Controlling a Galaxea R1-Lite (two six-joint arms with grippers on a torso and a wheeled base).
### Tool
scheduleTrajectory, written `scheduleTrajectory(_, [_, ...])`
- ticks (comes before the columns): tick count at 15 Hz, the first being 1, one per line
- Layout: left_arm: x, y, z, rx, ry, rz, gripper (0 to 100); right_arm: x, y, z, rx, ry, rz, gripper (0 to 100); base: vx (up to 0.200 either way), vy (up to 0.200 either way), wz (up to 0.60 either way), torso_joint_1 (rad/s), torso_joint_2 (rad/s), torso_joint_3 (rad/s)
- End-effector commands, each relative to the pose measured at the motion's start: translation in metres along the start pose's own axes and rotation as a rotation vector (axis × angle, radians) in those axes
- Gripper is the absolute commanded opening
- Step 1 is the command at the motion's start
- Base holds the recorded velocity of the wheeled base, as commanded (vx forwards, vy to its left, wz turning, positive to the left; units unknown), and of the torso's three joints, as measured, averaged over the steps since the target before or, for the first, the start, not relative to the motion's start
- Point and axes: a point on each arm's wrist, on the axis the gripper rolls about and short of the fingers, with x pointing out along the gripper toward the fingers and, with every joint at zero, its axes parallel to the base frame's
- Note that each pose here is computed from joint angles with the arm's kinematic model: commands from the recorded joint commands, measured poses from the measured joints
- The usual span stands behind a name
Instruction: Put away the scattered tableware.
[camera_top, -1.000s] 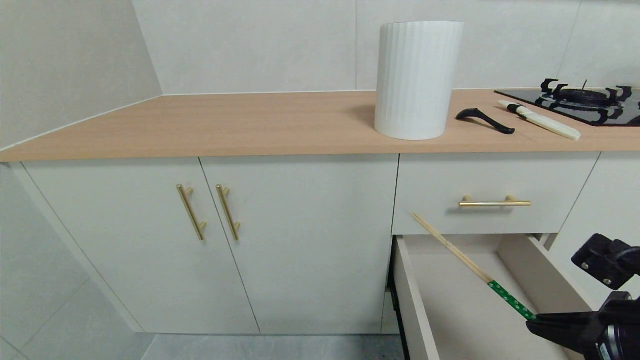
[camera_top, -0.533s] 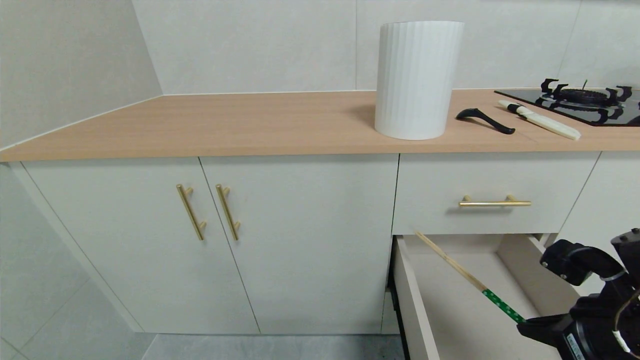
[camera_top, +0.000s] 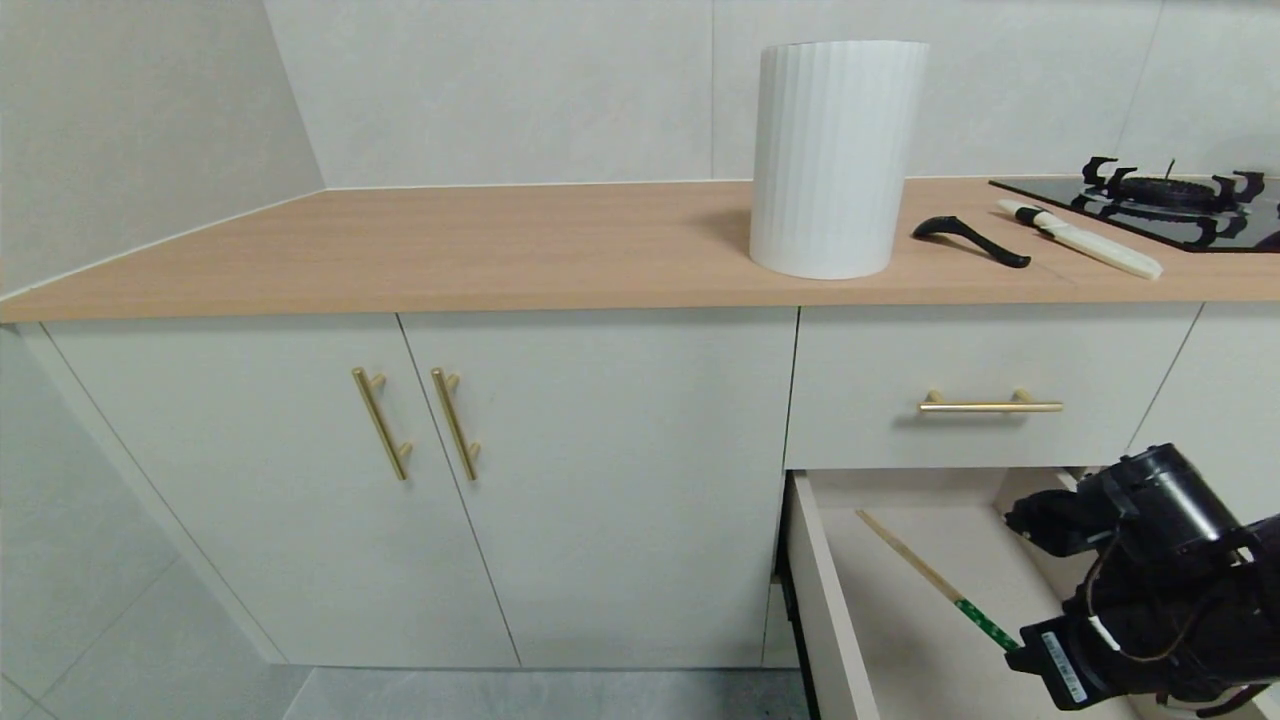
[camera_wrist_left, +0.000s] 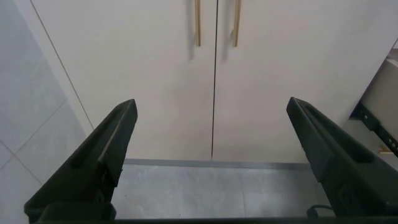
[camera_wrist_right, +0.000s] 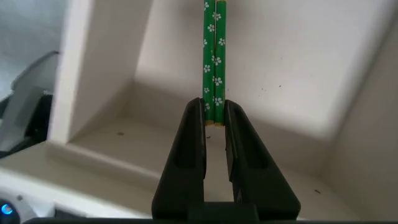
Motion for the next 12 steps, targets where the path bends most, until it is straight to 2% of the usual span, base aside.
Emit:
scheduleTrajectory(1, [0.000, 0.000, 0.000, 0.000, 0.000, 0.001, 100, 0.040, 0.001, 0.006, 0.065, 0.129, -0.014, 0, 0.000, 0.000, 0.00, 0.000, 0.00, 0.000])
scheduleTrajectory(4, [0.000, 0.000, 0.000, 0.000, 0.000, 0.001, 100, 0.065, 0.003, 0.013, 0.142, 0.123, -0.016, 0, 0.000, 0.000, 0.00, 0.000, 0.00, 0.000])
scheduleTrajectory(9, [0.000, 0.000, 0.000, 0.000, 0.000, 0.001, 100, 0.096, 0.008, 0.010, 0.202, 0.147, -0.019, 0, 0.000, 0.000, 0.00, 0.000, 0.00, 0.000])
scheduleTrajectory(12, [0.000, 0.000, 0.000, 0.000, 0.000, 0.001, 100, 0.106, 0.010, 0.006, 0.196, 0.154, -0.020, 0, 0.000, 0.000, 0.00, 0.000, 0.00, 0.000])
